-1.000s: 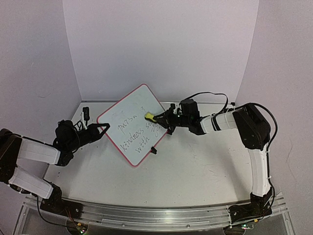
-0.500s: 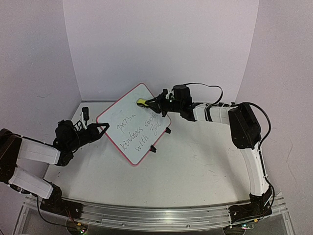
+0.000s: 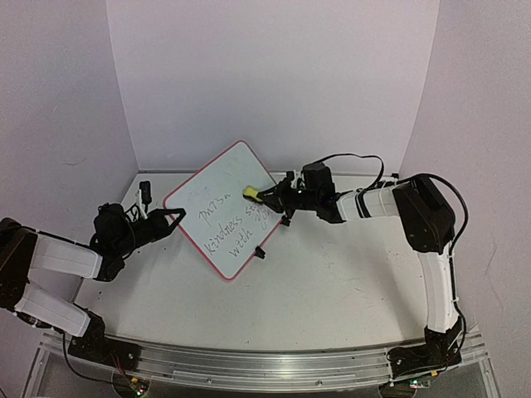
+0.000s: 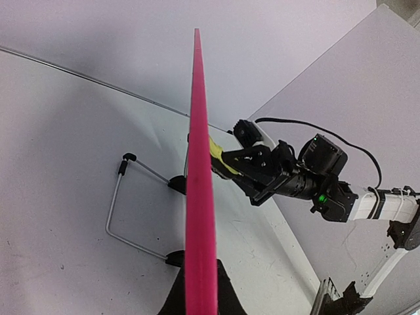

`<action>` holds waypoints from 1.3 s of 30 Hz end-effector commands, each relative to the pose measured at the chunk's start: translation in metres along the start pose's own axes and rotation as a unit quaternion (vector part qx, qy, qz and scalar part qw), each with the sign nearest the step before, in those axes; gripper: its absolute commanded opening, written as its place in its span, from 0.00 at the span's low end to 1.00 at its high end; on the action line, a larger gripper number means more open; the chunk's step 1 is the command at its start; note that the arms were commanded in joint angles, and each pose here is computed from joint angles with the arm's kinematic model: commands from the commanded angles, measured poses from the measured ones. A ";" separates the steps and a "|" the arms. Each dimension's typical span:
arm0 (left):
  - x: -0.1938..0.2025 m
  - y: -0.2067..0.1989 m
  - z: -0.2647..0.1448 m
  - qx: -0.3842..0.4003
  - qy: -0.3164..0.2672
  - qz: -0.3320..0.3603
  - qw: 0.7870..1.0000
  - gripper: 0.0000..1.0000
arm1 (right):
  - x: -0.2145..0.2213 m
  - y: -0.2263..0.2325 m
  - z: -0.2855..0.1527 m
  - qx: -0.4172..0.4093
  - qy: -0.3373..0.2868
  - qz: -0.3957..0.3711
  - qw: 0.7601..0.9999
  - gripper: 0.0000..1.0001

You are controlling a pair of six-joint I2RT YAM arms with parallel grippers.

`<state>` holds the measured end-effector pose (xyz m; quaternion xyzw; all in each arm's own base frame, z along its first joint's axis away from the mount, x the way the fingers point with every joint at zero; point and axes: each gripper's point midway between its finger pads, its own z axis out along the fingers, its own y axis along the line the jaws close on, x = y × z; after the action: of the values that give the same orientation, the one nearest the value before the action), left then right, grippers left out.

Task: Erase the whiteboard
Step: Erase the whiteboard at the center of the board.

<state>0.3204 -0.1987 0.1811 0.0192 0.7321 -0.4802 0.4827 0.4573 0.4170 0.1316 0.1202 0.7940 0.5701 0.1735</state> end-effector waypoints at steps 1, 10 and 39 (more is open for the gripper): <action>0.046 -0.013 -0.002 0.048 0.096 0.013 0.994 0.00 | -0.003 -0.010 -0.002 0.017 -0.004 0.008 1.000 0.00; 0.047 -0.014 -0.003 0.050 0.096 0.015 0.994 0.00 | -0.006 0.071 0.053 -0.050 0.023 -0.024 0.998 0.00; 0.049 -0.033 0.004 0.091 0.124 -0.011 0.988 0.00 | 0.050 0.066 0.030 -0.055 0.082 -0.049 0.994 0.00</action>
<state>0.3234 -0.1957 0.1797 0.0133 0.7343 -0.4721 0.4877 0.4460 0.4438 0.1364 0.0883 0.7935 0.5842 0.1461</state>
